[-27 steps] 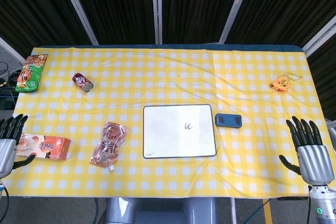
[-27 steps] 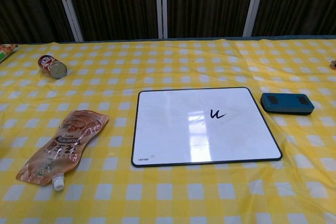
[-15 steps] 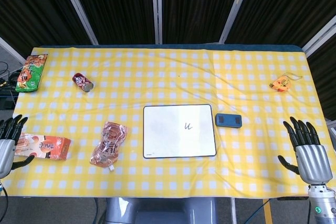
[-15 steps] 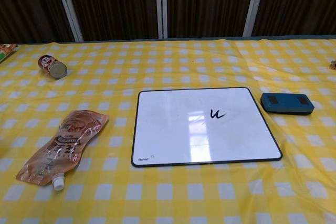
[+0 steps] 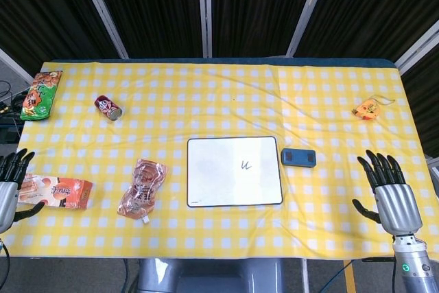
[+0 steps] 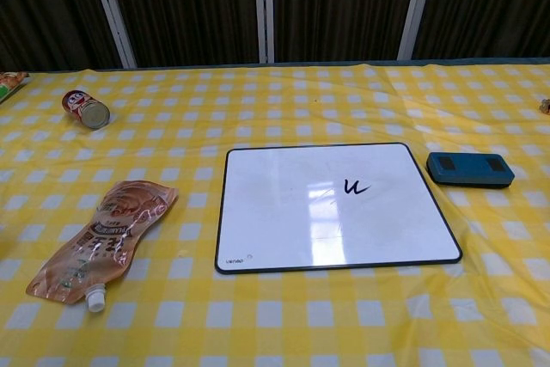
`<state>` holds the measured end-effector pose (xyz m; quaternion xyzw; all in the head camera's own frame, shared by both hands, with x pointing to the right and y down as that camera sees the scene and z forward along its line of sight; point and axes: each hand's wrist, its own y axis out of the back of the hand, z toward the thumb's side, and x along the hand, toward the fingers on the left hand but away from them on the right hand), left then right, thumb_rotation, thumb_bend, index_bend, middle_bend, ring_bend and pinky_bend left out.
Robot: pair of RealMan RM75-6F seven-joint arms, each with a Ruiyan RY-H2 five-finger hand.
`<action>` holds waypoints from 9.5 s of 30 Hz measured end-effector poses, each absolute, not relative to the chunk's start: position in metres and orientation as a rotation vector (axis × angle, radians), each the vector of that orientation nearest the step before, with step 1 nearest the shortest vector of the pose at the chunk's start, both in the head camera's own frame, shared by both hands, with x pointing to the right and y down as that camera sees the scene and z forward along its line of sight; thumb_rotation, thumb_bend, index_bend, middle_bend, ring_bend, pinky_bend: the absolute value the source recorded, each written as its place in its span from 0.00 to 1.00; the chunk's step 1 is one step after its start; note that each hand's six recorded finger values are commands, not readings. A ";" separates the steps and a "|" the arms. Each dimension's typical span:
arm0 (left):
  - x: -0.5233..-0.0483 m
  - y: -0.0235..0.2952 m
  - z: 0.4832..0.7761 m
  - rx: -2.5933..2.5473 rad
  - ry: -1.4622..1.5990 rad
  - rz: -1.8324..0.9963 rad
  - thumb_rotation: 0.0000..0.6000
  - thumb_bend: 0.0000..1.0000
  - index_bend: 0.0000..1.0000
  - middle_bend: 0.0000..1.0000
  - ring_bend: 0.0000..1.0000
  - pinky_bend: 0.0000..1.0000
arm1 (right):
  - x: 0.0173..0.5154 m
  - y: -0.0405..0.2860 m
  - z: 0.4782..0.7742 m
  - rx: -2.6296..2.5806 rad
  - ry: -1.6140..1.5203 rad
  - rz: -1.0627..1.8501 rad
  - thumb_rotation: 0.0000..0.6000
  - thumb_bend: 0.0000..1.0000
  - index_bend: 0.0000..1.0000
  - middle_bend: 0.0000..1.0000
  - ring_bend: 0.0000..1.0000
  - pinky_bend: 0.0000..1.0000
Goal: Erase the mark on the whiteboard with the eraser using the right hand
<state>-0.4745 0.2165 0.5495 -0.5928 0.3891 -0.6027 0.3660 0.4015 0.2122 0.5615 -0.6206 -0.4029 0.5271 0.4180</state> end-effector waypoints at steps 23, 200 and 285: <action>-0.479 0.212 0.548 -1.512 1.010 -1.562 1.00 0.10 0.00 0.00 0.00 0.00 | 0.331 0.128 0.658 -1.716 -0.822 1.598 1.00 0.18 0.28 0.18 0.06 0.14; -0.486 0.200 0.545 -1.580 1.144 -1.524 1.00 0.11 0.00 0.00 0.00 0.00 | 0.177 0.129 0.754 -1.624 -0.742 1.553 1.00 0.31 0.82 0.70 0.70 0.77; -0.472 0.208 0.539 -1.570 1.107 -1.479 1.00 0.11 0.00 0.00 0.00 0.00 | 0.342 0.158 0.694 -1.504 -0.874 1.707 1.00 0.17 0.10 0.00 0.00 0.00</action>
